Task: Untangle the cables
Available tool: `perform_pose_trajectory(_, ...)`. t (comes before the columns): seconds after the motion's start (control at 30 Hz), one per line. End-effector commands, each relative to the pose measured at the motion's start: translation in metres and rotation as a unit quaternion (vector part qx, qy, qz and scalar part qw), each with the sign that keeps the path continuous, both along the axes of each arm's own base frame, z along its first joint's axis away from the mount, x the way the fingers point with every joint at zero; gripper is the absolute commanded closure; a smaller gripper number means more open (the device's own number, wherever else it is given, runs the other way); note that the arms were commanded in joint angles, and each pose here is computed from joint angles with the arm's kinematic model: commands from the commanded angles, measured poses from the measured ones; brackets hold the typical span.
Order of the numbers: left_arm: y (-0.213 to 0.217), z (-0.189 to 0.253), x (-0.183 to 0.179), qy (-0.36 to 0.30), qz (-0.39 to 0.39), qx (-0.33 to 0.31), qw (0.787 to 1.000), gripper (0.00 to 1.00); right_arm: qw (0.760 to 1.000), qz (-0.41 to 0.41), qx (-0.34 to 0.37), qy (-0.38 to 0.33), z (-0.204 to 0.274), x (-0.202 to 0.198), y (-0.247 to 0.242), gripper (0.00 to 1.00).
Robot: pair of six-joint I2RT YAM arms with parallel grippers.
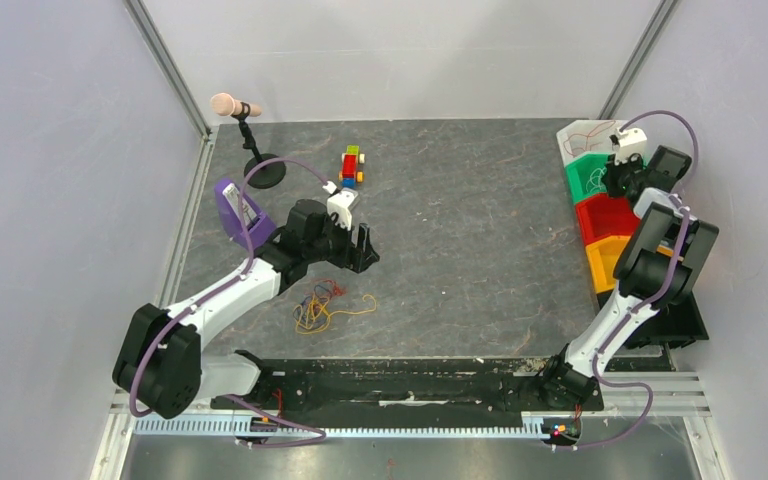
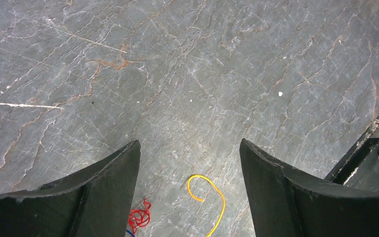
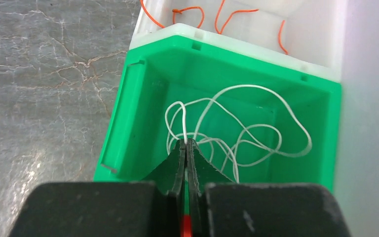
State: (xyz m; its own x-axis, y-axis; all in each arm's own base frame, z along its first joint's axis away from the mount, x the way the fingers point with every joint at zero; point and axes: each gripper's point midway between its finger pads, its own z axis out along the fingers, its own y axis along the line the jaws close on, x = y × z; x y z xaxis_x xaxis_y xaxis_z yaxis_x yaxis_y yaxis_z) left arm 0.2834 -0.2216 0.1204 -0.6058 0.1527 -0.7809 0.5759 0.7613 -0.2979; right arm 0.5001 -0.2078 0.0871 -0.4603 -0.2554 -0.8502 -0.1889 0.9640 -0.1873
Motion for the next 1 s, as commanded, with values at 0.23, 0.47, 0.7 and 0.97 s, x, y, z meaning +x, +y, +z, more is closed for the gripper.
perform_pose_trajectory(0.23, 0.001, 0.018, 0.001, -0.012, 0.003, -0.017, 1.000, 0.19, 0.999, -0.035, 0.005, -0.019, 0.043, 0.019, -0.028, 0.55)
perform_pose_trajectory(0.47, 0.040, 0.032, -0.021, -0.005, -0.080, 0.037, 0.996, 0.16, 0.998, -0.014, 0.027, -0.055, 0.093, 0.018, -0.012, 0.28)
perform_pose_trajectory(0.7, 0.115, -0.003, -0.084, 0.093, -0.277, 0.193, 0.937, 0.16, 0.997, 0.066, 0.027, -0.041, 0.140, 0.002, 0.048, 0.12)
perform_pose_trajectory(0.97, 0.126, -0.044, -0.091, 0.147, -0.287, 0.276, 0.906, 0.16, 0.977, 0.173, 0.127, -0.006, 0.142, -0.054, 0.176, 0.13)
